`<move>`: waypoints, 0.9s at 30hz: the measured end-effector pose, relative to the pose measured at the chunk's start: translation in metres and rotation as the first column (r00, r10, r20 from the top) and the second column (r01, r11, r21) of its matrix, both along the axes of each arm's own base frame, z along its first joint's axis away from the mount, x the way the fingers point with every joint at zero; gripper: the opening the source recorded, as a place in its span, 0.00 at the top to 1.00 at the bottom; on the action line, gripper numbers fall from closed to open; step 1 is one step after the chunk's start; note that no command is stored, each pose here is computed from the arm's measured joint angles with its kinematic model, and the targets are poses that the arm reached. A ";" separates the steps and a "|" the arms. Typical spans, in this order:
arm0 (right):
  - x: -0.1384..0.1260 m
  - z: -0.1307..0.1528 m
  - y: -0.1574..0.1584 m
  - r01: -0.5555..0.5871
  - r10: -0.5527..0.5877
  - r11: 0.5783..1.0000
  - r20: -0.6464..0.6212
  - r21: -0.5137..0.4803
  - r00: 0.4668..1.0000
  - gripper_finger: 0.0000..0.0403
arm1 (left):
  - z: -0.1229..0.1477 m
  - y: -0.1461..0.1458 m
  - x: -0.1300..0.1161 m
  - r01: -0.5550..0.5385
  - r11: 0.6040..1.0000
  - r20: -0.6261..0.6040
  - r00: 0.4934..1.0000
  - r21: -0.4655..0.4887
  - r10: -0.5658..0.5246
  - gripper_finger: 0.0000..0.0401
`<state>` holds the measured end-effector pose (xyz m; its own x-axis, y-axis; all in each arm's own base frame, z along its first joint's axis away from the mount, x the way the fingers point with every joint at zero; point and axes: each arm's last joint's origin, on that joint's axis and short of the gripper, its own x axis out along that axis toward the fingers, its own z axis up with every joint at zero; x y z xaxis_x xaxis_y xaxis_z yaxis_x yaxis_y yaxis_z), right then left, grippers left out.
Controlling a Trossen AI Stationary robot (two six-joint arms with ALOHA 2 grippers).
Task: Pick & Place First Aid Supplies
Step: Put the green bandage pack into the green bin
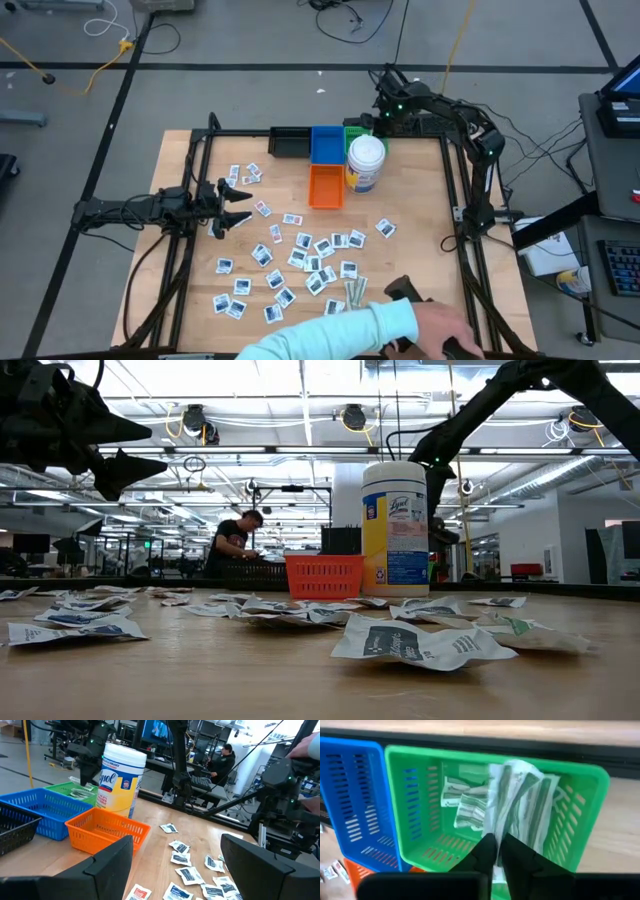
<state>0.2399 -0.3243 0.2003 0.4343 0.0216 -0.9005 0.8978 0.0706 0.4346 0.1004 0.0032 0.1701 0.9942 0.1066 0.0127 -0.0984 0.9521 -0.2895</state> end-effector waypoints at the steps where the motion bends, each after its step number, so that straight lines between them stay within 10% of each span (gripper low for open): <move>1: 0.000 0.000 0.000 -0.001 0.001 1.000 -0.002 0.004 1.000 0.90 | 0.000 0.000 0.000 0.000 1.000 -0.001 1.000 0.000 0.000 0.24; 11: -0.002 0.005 -0.003 0.013 -0.013 0.999 0.014 -0.033 1.000 0.66 | 0.000 0.000 0.000 0.000 1.000 0.000 1.000 0.000 0.000 0.24; 27: -0.035 0.032 0.010 0.005 -0.028 0.996 -0.243 -0.093 0.970 0.69 | 0.000 0.000 0.000 0.000 1.000 0.000 1.000 0.000 0.000 0.24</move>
